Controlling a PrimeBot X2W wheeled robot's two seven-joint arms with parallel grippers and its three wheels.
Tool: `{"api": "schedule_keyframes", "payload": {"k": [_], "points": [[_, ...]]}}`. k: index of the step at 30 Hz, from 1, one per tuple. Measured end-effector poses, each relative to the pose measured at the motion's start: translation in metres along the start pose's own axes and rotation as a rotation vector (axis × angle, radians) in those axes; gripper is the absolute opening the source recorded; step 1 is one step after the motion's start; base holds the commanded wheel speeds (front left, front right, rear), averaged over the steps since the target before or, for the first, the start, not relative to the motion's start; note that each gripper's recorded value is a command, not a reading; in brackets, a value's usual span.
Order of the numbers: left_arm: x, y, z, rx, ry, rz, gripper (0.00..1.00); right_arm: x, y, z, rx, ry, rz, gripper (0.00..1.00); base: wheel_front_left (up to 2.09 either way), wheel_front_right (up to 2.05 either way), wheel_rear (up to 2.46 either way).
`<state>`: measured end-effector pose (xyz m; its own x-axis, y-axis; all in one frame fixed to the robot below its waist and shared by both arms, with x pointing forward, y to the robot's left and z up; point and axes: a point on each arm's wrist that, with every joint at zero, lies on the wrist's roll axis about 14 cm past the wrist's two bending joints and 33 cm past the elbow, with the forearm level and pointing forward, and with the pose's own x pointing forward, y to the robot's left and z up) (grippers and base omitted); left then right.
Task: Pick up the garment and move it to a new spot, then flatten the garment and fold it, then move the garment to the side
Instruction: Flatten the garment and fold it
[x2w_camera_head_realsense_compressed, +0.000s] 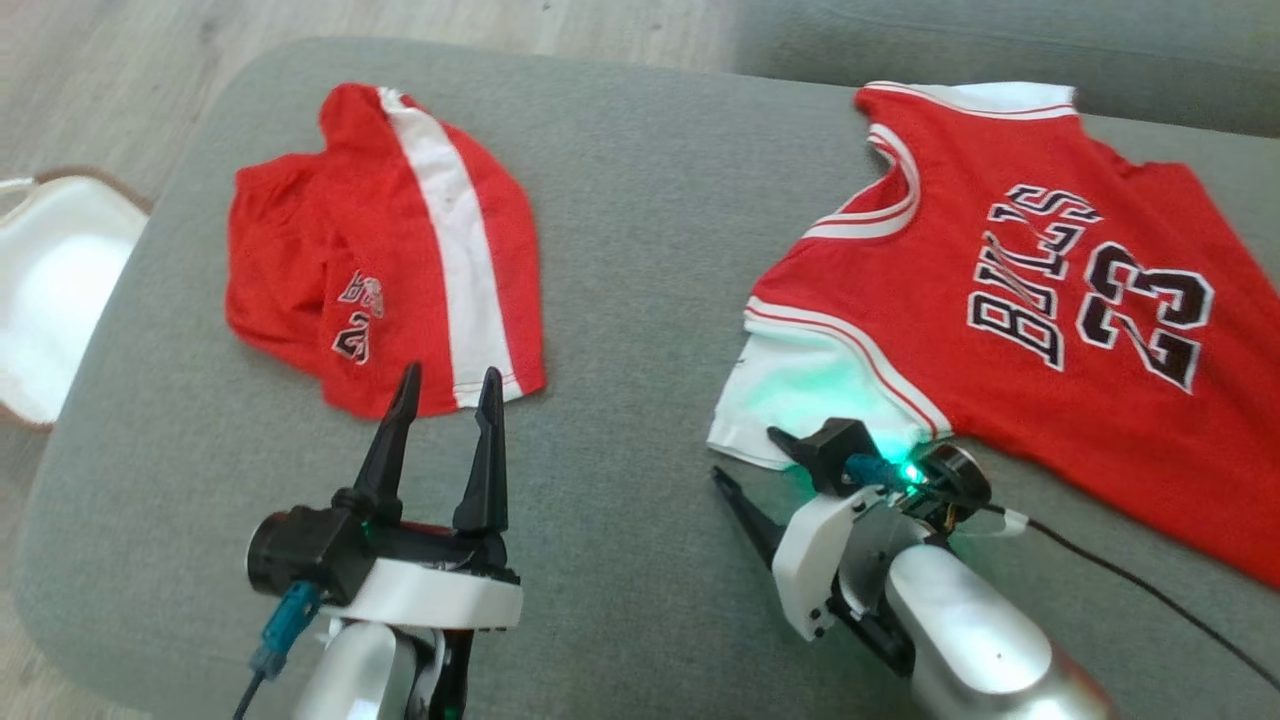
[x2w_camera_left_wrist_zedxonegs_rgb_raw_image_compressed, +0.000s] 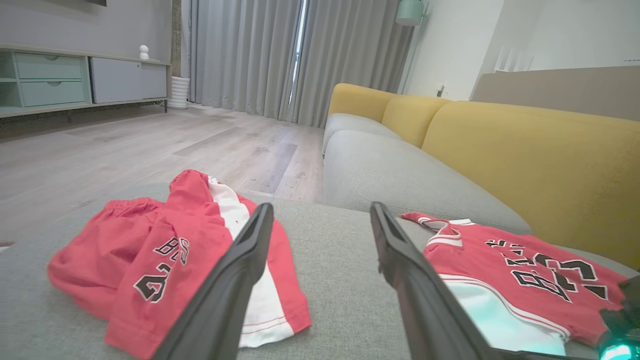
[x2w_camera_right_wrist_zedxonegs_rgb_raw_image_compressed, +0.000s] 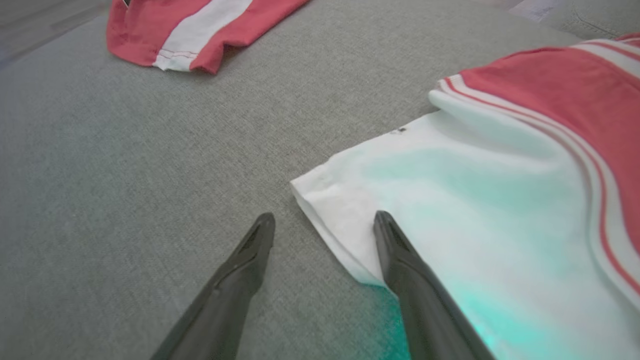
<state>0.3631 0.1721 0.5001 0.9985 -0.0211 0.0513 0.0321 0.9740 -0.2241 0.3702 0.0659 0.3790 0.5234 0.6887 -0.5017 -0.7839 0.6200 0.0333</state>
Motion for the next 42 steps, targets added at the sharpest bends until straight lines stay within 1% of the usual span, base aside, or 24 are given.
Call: {"api": "schedule_keyframes", "payload": {"k": [8, 9, 10, 11, 13, 16, 22, 25, 26, 27, 29, 31, 34, 36, 39, 42], "points": [[-0.002, 0.006, -0.003, 0.0, 0.011, 0.021, 1.0, 0.014, -0.008, -0.001, -0.037, 0.015, 0.007, 1.0, 0.0, 0.0, 0.0], [-0.002, 0.006, -0.004, 0.0, 0.013, 0.022, 1.0, 0.015, -0.009, -0.002, -0.041, 0.021, 0.007, 0.91, 0.0, 0.0, 0.0], [-0.002, 0.007, -0.004, 0.0, 0.015, 0.023, 1.0, 0.016, -0.01, -0.002, -0.044, 0.024, 0.008, 0.39, 0.0, 0.0, 0.0], [-0.001, 0.007, -0.005, 0.0, 0.018, 0.024, 1.0, 0.018, -0.011, -0.001, -0.046, 0.026, 0.008, 0.0, 0.0, 0.0, 0.0], [-0.001, 0.007, -0.006, -0.007, 0.02, 0.026, 1.0, 0.02, -0.014, 0.001, -0.048, 0.022, 0.005, 0.0, 0.0, 0.0, 0.0], [0.0, 0.007, -0.007, -0.009, 0.022, 0.025, 1.0, 0.02, -0.013, 0.008, -0.027, -0.025, 0.015, 0.0, 0.0, 0.0, 0.0], [0.003, 0.004, -0.004, -0.008, 0.013, 0.014, 1.0, 0.018, 0.012, 0.037, -0.017, -0.158, 0.094, 0.0, 0.0, 0.0, 0.0], [0.004, 0.002, -0.003, -0.009, 0.011, 0.008, 1.0, 0.016, 0.023, 0.035, -0.013, -0.157, 0.126, 0.0, 0.0, 0.0, 0.0], [0.004, 0.001, -0.003, -0.01, 0.01, 0.005, 1.0, 0.015, 0.024, 0.032, -0.013, -0.151, 0.128, 0.33, 0.0, 0.0, 0.0], [0.005, 0.001, -0.003, -0.01, 0.01, 0.002, 1.0, 0.014, 0.024, 0.03, -0.016, -0.144, 0.126, 1.0, 0.0, 0.0, 0.0], [0.006, -0.002, -0.003, -0.011, 0.009, -0.007, 1.0, 0.012, 0.02, 0.026, -0.001, -0.137, 0.113, 1.0, 0.0, 0.0, 0.0], [0.008, -0.004, -0.003, -0.01, 0.007, -0.015, 1.0, 0.009, 0.015, 0.03, 0.018, -0.166, 0.094, 1.0, 0.0, 0.0, 0.0], [0.011, -0.006, -0.001, -0.007, 0.0, -0.023, 1.0, 0.002, -0.005, 0.039, 0.06, -0.22, 0.028, 1.0, 0.0, 0.0, 0.0], [0.013, -0.01, 0.0, -0.01, -0.004, -0.036, 1.0, -0.006, -0.026, 0.045, 0.091, -0.262, -0.04, 1.0, 0.0, 0.0, 0.0], [0.016, -0.02, 0.0, -0.008, -0.006, -0.068, 1.0, -0.027, -0.067, 0.051, 0.132, -0.325, -0.181, 1.0, 0.0, 0.0, 0.0], [0.017, -0.027, 0.0, -0.015, -0.008, -0.087, 1.0, -0.062, -0.109, 0.037, 0.181, -0.359, -0.351, 1.0, 0.0, 0.0, 0.0]]}}
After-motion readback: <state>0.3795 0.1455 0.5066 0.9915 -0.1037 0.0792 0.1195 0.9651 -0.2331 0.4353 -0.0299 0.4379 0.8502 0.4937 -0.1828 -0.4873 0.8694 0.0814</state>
